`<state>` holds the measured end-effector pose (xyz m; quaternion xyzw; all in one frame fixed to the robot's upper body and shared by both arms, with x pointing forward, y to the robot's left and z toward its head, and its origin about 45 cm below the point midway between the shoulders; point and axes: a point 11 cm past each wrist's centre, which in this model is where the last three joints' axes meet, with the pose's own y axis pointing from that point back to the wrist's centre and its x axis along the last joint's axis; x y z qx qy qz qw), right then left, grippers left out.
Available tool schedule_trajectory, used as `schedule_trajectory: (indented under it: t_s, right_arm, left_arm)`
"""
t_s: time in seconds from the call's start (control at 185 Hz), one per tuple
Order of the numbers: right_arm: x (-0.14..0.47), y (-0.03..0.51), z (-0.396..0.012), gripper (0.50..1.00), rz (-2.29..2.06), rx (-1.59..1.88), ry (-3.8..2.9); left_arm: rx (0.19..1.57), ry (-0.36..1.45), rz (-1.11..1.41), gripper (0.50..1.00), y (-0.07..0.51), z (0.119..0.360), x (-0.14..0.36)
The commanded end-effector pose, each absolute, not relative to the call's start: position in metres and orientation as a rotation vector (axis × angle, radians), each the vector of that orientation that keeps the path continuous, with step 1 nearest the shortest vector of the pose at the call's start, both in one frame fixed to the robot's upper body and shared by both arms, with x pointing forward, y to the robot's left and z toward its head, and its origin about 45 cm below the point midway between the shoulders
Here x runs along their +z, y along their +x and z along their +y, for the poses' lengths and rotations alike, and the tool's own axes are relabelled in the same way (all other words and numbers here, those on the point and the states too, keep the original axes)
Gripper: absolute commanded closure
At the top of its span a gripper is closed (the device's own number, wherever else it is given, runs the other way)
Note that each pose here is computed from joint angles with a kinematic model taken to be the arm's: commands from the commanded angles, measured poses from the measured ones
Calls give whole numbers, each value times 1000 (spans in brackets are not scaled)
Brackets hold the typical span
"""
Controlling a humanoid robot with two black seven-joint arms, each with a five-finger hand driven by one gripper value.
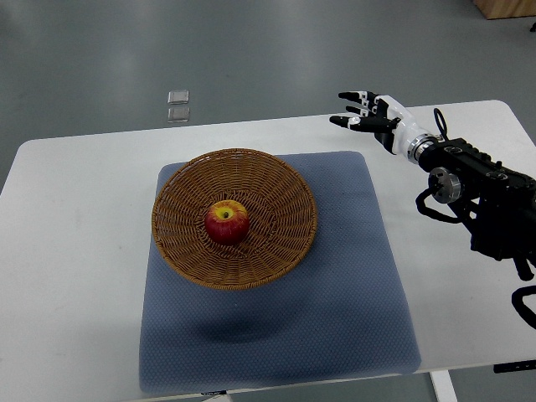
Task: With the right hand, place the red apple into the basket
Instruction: 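Open the right hand, release the apple, and withdraw the hand upward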
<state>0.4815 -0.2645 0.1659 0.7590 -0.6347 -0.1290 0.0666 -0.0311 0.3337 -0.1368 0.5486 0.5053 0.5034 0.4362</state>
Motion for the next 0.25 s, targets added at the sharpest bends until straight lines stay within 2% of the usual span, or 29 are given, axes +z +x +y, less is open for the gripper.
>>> schedule_trajectory:
  t_s: [0.0, 0.244]
  right_arm:
    - [146, 471, -278, 583, -1998, -427, 2172]
    - [130, 460, -284, 583, -1990, -439, 2137]
  left_arm:
    - [1252, 1364, 1258, 500, -31, 334, -137]
    - [1250, 1368, 1254, 500, -31, 334, -137]
